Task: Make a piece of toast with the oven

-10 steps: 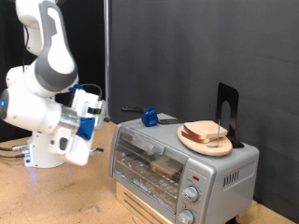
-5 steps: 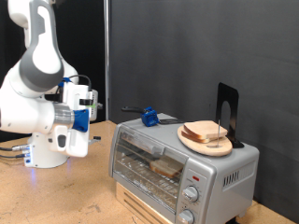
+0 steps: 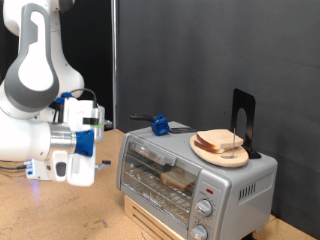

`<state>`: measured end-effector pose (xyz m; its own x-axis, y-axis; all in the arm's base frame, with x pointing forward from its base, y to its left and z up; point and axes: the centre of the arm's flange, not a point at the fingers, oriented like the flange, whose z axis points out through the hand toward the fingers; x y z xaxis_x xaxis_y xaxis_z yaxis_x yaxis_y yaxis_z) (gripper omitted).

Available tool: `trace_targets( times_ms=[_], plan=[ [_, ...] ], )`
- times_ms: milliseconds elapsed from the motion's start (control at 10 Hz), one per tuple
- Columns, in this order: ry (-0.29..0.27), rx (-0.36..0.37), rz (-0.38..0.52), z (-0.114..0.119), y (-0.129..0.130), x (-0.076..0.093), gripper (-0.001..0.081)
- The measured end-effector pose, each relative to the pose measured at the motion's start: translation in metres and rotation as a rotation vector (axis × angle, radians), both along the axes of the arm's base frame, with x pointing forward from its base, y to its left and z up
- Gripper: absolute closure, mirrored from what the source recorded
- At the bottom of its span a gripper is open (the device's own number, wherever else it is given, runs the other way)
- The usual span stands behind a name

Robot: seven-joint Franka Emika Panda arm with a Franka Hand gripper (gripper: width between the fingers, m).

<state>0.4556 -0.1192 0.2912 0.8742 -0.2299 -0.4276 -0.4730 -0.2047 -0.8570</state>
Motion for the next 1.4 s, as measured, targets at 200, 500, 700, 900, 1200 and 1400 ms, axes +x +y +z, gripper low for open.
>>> trace_targets(
  times_ms=[200, 500, 700, 900, 1200, 1400],
  plan=[
    [0.002, -0.018, -0.022, -0.003, 0.002, 0.009, -0.0002],
    [0.039, 0.086, -0.016, 0.0, -0.004, 0.019, -0.0002],
    [0.112, 0.124, -0.062, -0.009, -0.006, 0.05, -0.0002],
    [0.158, 0.151, -0.089, -0.02, -0.009, 0.08, -0.0002],
    [0.159, 0.133, -0.122, -0.038, -0.013, 0.121, -0.0002],
    [0.161, 0.168, -0.092, -0.036, -0.01, 0.118, -0.0002]
  ],
)
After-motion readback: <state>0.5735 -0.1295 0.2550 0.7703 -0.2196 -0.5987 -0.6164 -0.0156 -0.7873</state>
